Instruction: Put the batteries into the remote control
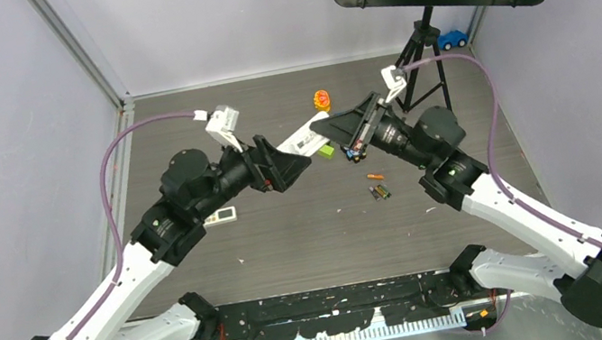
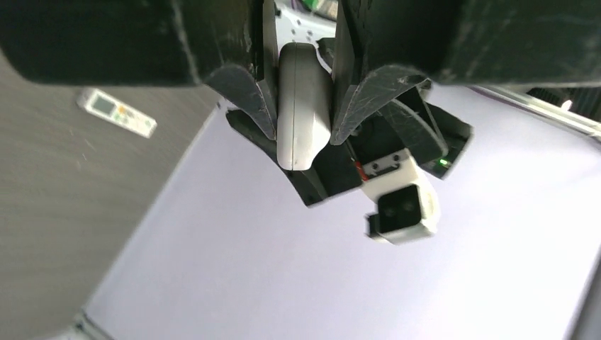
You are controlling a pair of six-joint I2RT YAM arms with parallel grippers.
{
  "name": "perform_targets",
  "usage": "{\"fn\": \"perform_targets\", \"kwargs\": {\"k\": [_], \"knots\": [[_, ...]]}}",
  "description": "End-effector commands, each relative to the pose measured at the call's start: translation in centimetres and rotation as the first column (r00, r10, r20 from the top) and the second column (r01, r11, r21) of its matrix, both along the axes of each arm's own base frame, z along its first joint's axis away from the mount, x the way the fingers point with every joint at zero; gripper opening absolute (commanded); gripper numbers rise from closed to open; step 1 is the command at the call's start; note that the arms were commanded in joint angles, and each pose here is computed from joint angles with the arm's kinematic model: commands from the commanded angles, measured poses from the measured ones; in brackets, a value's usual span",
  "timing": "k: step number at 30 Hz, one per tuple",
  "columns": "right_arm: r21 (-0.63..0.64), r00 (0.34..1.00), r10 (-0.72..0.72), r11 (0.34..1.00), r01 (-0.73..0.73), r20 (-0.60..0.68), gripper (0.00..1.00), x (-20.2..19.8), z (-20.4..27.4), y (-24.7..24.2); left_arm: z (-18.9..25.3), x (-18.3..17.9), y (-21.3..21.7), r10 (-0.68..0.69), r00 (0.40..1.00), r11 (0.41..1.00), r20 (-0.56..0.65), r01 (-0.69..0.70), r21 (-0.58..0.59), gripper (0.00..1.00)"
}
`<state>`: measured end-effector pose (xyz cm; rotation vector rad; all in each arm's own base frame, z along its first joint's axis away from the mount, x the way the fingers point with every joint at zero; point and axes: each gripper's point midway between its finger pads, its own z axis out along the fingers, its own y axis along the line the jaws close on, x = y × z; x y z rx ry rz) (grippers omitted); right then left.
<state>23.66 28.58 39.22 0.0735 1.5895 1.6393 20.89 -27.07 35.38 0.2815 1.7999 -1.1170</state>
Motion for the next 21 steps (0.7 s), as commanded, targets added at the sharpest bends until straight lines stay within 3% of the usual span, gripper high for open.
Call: {"fn": "perform_targets", "kwargs": {"k": [1,10,21], "knots": [[0.221,0.983,-0.107,0.973,0.073,0.147,0.12,-0.8,6.4,-2.7,7.6,-1.9,-0.7,-0.067,0.996,0.944,0.051,0.08,-0.321,0.88],[0.318,0.98,-0.112,0.947,0.055,0.166,0.12,-1.3,7.6,-3.3,9.8,-2.7,-1.1,-0.112,0.989,0.898,0.094,0.142,-0.416,0.83],[0.337,0.981,-0.106,0.941,0.045,0.165,0.12,-1.6,7.1,-3.6,9.3,-1.1,-0.1,-0.032,0.997,0.894,0.07,0.059,-0.445,0.63]]}}
